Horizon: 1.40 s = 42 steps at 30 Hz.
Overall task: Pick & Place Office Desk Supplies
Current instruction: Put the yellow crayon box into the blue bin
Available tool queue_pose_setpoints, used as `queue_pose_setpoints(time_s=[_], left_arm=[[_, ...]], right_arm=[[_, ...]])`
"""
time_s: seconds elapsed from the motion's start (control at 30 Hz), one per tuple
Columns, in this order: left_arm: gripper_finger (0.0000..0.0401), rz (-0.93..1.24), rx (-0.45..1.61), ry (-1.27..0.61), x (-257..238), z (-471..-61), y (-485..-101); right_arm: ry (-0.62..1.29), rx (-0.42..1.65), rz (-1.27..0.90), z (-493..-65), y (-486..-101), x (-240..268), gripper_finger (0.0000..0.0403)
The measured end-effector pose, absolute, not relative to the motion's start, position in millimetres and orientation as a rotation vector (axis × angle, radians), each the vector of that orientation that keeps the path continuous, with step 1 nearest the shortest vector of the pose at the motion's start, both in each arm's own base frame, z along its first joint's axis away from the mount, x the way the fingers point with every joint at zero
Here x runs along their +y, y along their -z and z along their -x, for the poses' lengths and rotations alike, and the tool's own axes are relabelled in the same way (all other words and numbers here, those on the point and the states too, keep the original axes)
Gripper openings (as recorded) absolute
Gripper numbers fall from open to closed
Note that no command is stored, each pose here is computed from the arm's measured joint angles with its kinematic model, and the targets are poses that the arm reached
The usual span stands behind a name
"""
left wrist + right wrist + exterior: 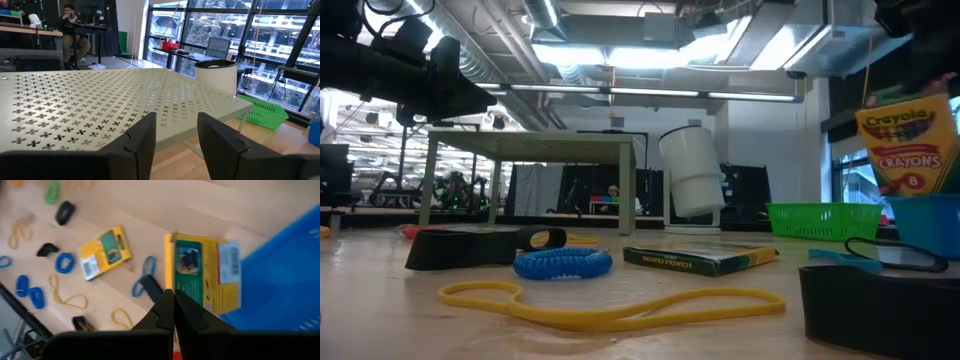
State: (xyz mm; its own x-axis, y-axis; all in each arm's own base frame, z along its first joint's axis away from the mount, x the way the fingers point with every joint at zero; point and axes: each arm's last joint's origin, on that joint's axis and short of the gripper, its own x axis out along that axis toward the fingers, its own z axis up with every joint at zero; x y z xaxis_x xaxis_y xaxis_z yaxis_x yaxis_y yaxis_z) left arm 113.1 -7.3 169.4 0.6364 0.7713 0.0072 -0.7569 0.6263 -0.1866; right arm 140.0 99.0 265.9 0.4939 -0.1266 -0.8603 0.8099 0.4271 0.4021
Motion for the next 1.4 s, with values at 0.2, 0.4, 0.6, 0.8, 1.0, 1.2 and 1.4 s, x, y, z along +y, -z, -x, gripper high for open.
queue_pose_setpoints(time_s=[0.2, 0.4, 0.6, 0.8, 1.0, 1.2, 1.4], left_arm=[[0.0139, 0.172, -0.089, -0.878, -7, -113, -169], [0.0139, 0.172, -0.089, -0.877, -7, -113, -169], [0.0139, 0.172, -0.089, -0.878, -7, -113, -169], [0.0139, 0.172, -0.089, -0.878, -7, -113, -169], [0.0139, 0.172, -0.089, -0.877, -7, -113, -169], [0.0139, 0.172, -0.089, -0.878, -7, -113, -169], [0.0139, 0.172, -0.089, -0.878, -7, -113, -169]], right_arm=[[0.681, 0.857, -0.957, -129, -273, 90, 0.0002], [0.686, 0.911, -0.953, -121, -274, 85, 0.0002], [0.662, 0.974, -0.983, -113, -282, 81, 0.0002], [0.667, 0.976, -0.973, -108, -299, 77, 0.0002], [0.691, 1.064, -0.952, -107, -296, 79, 0.0002], [0.738, 1.091, -0.902, -116, -289, 85, 0.0002], [0.793, 1.152, -0.847, -127, -277, 95, 0.0002]])
